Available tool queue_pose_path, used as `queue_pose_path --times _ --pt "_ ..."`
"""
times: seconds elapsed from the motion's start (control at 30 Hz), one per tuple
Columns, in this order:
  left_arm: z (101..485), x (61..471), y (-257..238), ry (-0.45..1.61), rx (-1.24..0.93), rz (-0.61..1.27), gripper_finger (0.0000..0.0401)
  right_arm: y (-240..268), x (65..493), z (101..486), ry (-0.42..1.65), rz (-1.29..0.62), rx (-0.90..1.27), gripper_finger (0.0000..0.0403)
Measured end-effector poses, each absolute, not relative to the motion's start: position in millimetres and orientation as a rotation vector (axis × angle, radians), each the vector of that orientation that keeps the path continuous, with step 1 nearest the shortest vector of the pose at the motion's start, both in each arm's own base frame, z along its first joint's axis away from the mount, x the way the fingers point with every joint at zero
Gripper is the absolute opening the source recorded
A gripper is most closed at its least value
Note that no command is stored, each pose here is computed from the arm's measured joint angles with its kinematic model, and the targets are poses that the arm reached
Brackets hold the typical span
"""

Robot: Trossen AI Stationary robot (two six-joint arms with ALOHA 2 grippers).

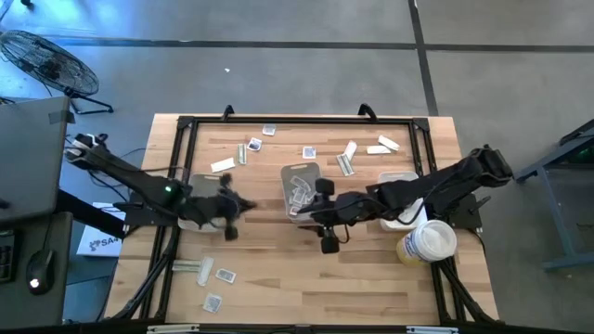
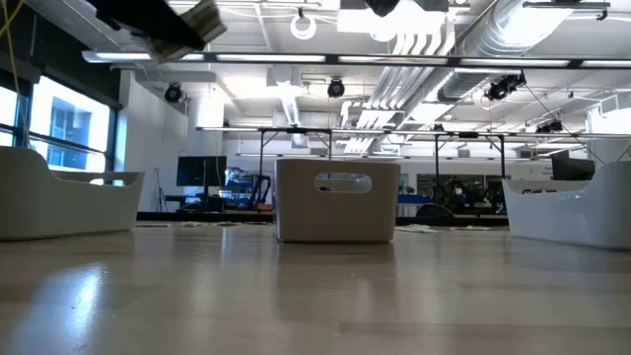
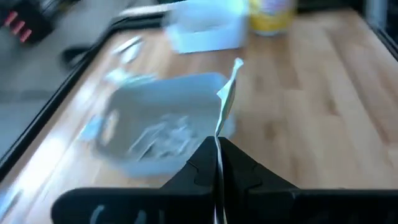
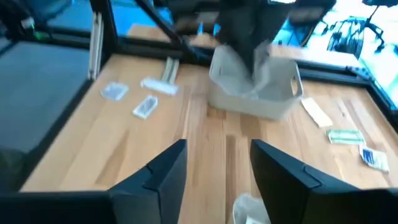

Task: Pick & Place First Aid Supplies
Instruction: Put the bandage pack into the left gray bin

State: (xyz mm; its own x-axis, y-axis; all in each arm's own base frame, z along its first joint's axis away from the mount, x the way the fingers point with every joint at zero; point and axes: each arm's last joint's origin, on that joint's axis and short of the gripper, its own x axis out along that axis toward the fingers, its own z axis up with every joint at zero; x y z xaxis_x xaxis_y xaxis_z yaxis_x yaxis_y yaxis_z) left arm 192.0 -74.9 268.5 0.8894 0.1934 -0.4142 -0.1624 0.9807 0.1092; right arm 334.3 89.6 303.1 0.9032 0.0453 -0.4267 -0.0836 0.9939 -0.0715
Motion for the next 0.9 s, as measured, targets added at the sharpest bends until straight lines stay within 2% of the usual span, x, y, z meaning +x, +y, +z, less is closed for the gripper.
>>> queue_pose_path --times 0.27,0.5,0.63,0.9 --pt "263 149 -44 0.507 -0.337 0.557 0.0001 88 338 283 0.554 0.065 -0.138 0.0163" --pt "237 136 -28 0.722 -0.512 0.851 0.0000 88 345 270 0.594 0.065 -0.169 0.0146" --pt "228 138 -28 0.782 -0.581 0.901 0.0000 89 345 265 0.627 0.061 -0.147 0.0138" --pt "185 140 -31 0.835 -0.654 0.835 0.0000 89 345 259 0.667 0.058 -0.133 0.0133"
